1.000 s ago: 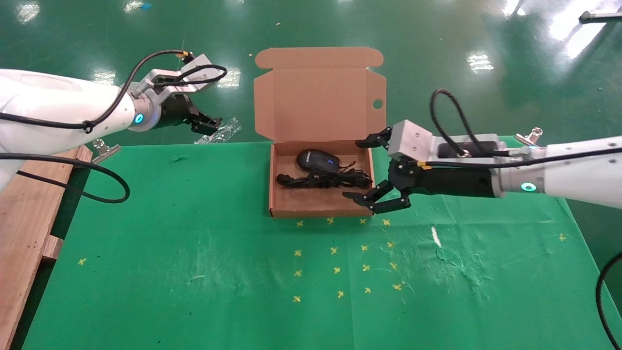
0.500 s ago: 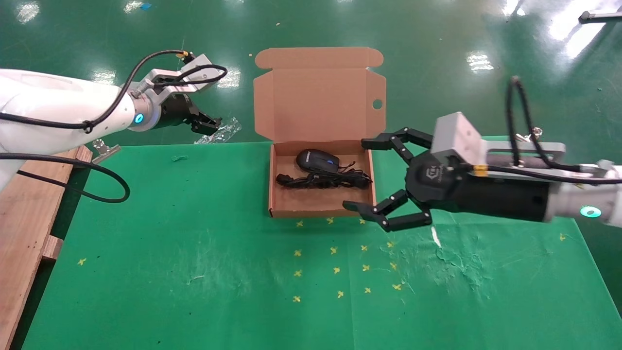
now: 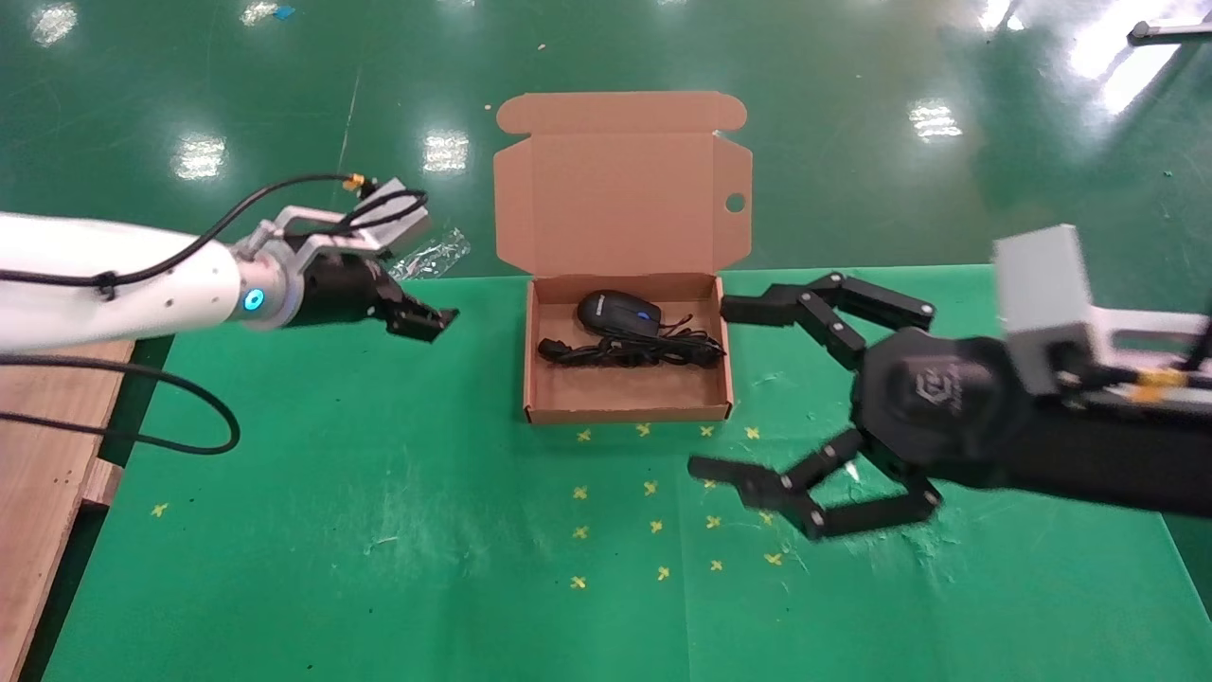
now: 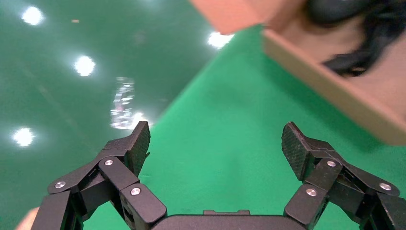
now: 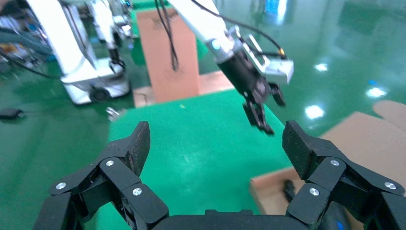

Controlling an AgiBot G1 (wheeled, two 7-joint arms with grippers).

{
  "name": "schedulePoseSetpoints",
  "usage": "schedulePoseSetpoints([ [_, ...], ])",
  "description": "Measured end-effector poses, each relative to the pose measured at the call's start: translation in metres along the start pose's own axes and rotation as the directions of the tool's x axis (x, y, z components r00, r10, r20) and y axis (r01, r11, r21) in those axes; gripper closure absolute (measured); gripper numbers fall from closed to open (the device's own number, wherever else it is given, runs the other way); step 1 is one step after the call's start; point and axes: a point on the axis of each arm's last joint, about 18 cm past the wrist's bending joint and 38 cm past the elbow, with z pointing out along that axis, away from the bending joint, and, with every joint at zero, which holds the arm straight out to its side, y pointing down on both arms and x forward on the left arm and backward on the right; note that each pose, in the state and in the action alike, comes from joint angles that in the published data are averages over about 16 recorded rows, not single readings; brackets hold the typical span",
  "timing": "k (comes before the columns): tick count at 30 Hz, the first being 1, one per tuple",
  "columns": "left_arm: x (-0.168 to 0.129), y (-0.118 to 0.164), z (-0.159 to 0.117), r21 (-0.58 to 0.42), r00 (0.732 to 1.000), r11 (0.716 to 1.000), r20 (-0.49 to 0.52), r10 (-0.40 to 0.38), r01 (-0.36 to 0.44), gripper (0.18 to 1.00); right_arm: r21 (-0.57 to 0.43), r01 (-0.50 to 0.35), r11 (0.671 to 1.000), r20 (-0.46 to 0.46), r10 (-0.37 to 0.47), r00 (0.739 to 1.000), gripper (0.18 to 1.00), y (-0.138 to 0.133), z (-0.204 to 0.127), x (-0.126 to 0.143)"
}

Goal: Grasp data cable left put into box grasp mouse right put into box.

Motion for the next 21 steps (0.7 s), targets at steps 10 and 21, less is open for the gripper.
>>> schedulePoseSetpoints([
  [10,0.031,0.022,-0.021,0.072,0.974,0.992,-0.212,-0.083,0.101,0.184,0.054,-0.039,0.998,0.068,0.036,0.997,0.178,-0.020,-0.016,-0.029],
  [21,0.057,0.031,-0.063,0.202,0.907,0.963,-0.412,-0.081,0.178,0.184,0.061,-0.046,0.997,0.080,0.041,0.996,0.178,-0.023,-0.018,-0.034],
])
